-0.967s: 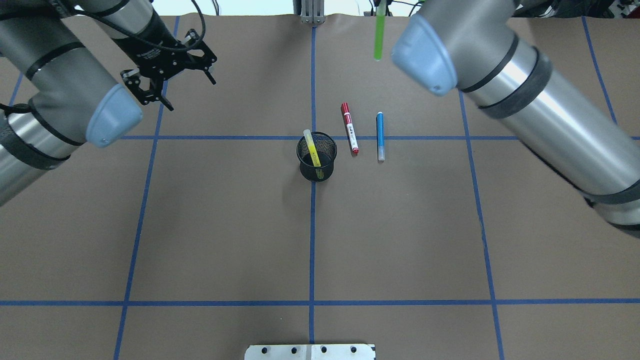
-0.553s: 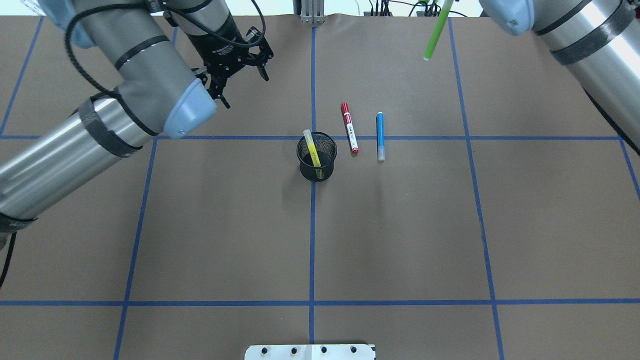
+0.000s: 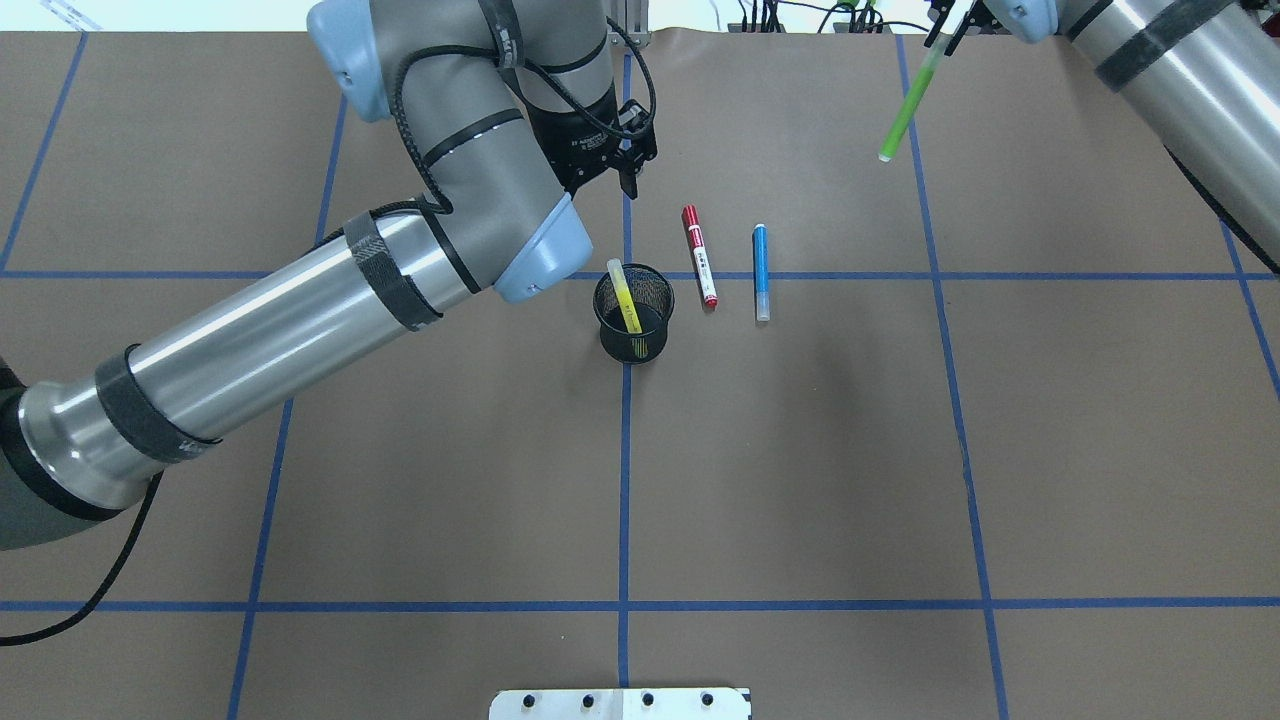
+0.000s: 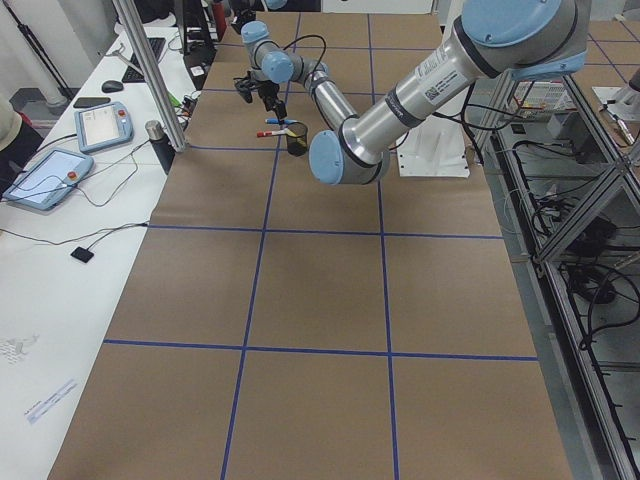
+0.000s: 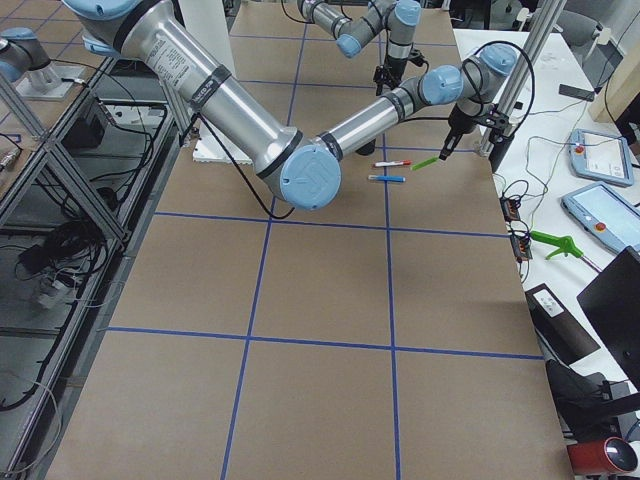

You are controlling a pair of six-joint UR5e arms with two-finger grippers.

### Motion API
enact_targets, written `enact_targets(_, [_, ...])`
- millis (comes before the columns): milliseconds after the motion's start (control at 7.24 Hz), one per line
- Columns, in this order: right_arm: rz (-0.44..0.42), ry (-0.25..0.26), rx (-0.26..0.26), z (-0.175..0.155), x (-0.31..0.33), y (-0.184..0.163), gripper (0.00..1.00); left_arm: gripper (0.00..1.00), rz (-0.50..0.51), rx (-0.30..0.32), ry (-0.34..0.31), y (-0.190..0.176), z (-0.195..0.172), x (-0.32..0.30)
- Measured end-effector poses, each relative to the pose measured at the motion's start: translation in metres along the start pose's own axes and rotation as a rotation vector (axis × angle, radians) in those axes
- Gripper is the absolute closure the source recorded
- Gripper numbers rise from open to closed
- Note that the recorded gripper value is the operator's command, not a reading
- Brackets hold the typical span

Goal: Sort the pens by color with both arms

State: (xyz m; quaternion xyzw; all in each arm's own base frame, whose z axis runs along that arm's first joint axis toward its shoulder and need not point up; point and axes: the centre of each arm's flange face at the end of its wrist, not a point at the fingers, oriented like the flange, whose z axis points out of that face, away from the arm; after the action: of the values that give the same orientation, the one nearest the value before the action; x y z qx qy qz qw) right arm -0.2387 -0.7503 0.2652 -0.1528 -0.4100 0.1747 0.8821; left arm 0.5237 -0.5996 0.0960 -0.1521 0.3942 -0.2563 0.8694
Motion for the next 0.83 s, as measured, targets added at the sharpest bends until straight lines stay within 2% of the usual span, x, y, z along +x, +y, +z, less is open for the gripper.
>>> enact_targets(276, [-0.063,-0.006,-0.101,0.034,-0.029,0.007,0.93,0.40,0.058,0.024,0.001,0.017,0.028,0.006])
enact_targets(415, [-0.122,-0.031,-0.136,0.037,-0.045,0.016,0.93,0.41,0.097,0.027,0.001,0.022,0.038,0.006])
enact_targets(553, [-0.186,-0.049,-0.157,0.040,-0.055,0.022,0.93,0.42,0.133,0.028,-0.006,0.024,0.046,0.003])
enact_targets(829, [-0.252,-0.054,-0.177,0.049,-0.060,0.024,0.93,0.43,0.183,0.027,-0.019,0.025,0.057,-0.003])
